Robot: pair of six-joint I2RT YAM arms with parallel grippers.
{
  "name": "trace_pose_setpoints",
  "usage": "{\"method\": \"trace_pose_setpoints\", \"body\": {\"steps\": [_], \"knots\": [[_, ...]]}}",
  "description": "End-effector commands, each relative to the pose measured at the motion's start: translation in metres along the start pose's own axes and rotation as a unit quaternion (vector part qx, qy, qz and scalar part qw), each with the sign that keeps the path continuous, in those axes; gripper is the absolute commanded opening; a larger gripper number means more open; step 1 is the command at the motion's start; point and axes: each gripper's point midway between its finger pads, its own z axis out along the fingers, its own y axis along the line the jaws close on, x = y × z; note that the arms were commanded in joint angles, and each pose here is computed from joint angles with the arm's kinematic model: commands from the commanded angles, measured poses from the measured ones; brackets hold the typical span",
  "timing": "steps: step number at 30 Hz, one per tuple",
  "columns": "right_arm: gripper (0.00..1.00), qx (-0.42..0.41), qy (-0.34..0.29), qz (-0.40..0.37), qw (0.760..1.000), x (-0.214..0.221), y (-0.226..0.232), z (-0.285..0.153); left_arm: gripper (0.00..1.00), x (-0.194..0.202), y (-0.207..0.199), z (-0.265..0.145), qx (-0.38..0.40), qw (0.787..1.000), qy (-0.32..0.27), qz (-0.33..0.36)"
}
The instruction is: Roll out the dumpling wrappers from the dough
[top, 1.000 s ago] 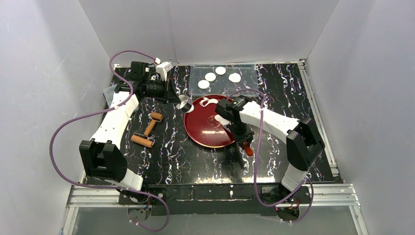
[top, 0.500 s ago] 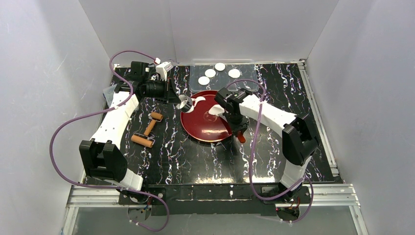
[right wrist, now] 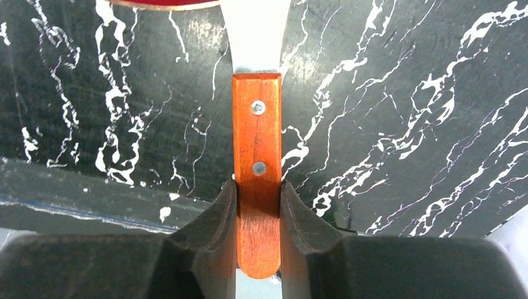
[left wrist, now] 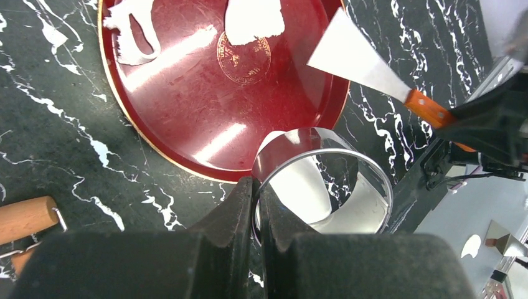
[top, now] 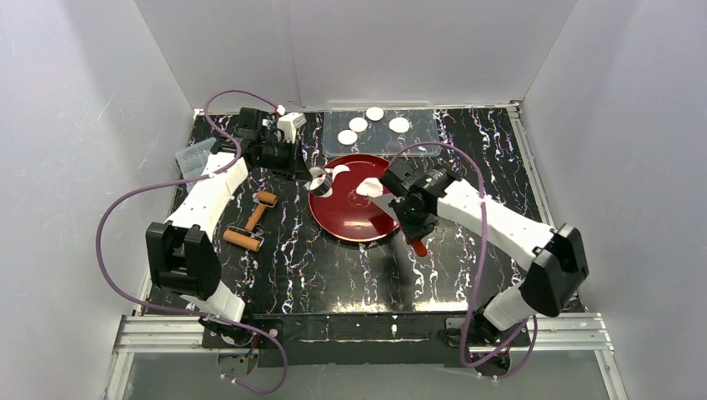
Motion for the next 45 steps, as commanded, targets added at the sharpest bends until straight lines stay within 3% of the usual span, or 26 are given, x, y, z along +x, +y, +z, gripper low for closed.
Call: {"method": "trace_pose_setpoints", "body": {"steps": [1,9,14,19,26,32,36,45], "knots": [[0.01,-0.027,-0.037,0.009,0.999,0.004,-0.001,-0.024,0.00,-0.003,-0.005,0.011,-0.002,1.000,0.006,0.022],[0.01,-0.074,-0.125,-0.057,0.988,-0.023,0.011,-0.031,0.00,-0.014,-0.012,0.032,0.023,0.999,0.025,0.029],[0.01,-0.070,-0.129,-0.071,0.987,-0.033,0.004,-0.027,0.00,-0.022,-0.006,0.052,0.015,0.998,0.049,0.035],[0.01,-0.080,-0.122,-0.034,0.989,-0.033,-0.019,-0.029,0.00,-0.037,0.000,0.064,0.009,0.997,0.072,0.038],[0.01,-0.176,-0.138,-0.035,0.974,-0.031,0.006,-0.056,0.00,-0.035,-0.012,0.062,0.011,0.987,0.140,0.075],[0.01,-0.191,-0.094,0.001,0.977,-0.018,0.012,-0.056,0.00,-0.008,-0.023,0.070,0.043,0.986,0.149,0.066],[0.01,-0.194,-0.087,0.020,0.977,-0.017,0.016,-0.044,0.00,-0.001,-0.028,0.089,0.059,0.991,0.103,0.058],[0.01,-0.124,-0.014,0.064,0.990,0.021,-0.005,-0.014,0.00,-0.003,-0.041,0.097,0.053,0.992,0.106,0.040]]}}
